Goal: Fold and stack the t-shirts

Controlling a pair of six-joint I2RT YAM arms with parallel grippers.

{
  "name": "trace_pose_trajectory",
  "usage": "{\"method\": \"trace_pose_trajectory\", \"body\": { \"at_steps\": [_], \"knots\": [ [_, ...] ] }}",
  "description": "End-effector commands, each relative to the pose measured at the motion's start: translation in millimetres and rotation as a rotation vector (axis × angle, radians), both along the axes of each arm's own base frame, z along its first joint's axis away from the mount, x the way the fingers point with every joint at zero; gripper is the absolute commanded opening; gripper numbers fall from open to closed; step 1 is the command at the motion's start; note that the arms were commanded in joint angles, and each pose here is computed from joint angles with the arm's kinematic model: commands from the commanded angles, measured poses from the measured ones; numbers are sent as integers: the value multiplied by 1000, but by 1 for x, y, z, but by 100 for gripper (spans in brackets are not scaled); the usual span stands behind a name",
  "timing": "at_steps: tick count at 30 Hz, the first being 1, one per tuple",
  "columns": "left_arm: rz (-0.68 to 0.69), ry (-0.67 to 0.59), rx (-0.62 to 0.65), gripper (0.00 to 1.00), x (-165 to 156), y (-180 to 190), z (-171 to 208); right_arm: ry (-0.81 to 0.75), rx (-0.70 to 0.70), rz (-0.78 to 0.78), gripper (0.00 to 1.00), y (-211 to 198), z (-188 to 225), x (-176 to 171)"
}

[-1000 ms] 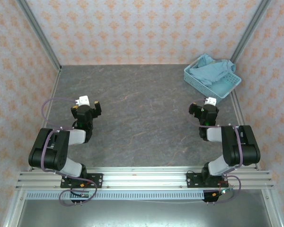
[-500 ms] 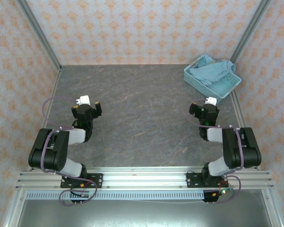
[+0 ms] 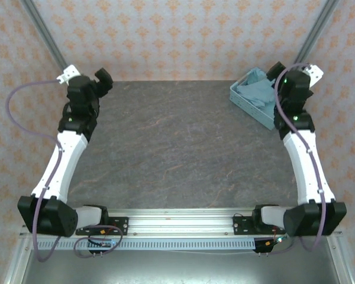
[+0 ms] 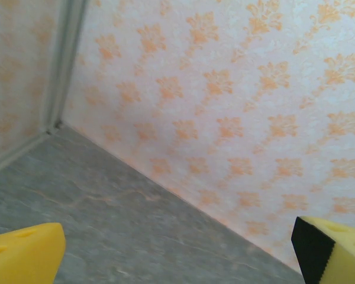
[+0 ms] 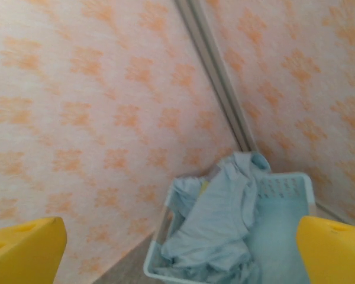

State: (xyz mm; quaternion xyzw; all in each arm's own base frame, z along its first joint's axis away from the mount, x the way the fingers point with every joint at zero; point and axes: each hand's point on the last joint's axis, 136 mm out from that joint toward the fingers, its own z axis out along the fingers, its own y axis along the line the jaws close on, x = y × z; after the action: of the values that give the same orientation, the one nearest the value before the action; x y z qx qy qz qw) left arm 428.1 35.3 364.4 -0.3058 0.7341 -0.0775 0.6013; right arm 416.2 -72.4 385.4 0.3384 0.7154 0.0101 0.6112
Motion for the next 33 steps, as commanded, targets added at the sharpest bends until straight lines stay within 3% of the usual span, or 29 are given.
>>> {"method": "trace_pose_trajectory", "body": {
  "at_steps": [1, 5, 11, 17, 21, 24, 31, 33],
  "knots": [
    [-218, 298, -134, 100, 8, -70, -65, 402, 154, 1, 98, 0, -107, 16],
    [-460, 338, -138, 96, 16, -149, -58, 540, 186, -12, 98, -15, -145, 56],
    [-714, 343, -169, 89, -6, -241, -56, 585, 343, 30, 100, -35, -218, 116],
    [-812, 276, -205, 88, -25, -275, -39, 624, 388, 60, 99, -40, -274, 161],
    [-838, 189, -216, 87, -33, -275, -12, 615, 435, 56, 91, -44, -298, 182],
    [-822, 193, -193, 85, -38, -269, -8, 609, 462, 51, 75, -46, -306, 192],
    [-789, 222, -164, 82, -49, -256, -17, 505, 434, 32, 12, -53, -276, 203],
    [-779, 232, -154, 82, -51, -252, -21, 459, 419, 30, 0, -56, -254, 203]
  ]
}}
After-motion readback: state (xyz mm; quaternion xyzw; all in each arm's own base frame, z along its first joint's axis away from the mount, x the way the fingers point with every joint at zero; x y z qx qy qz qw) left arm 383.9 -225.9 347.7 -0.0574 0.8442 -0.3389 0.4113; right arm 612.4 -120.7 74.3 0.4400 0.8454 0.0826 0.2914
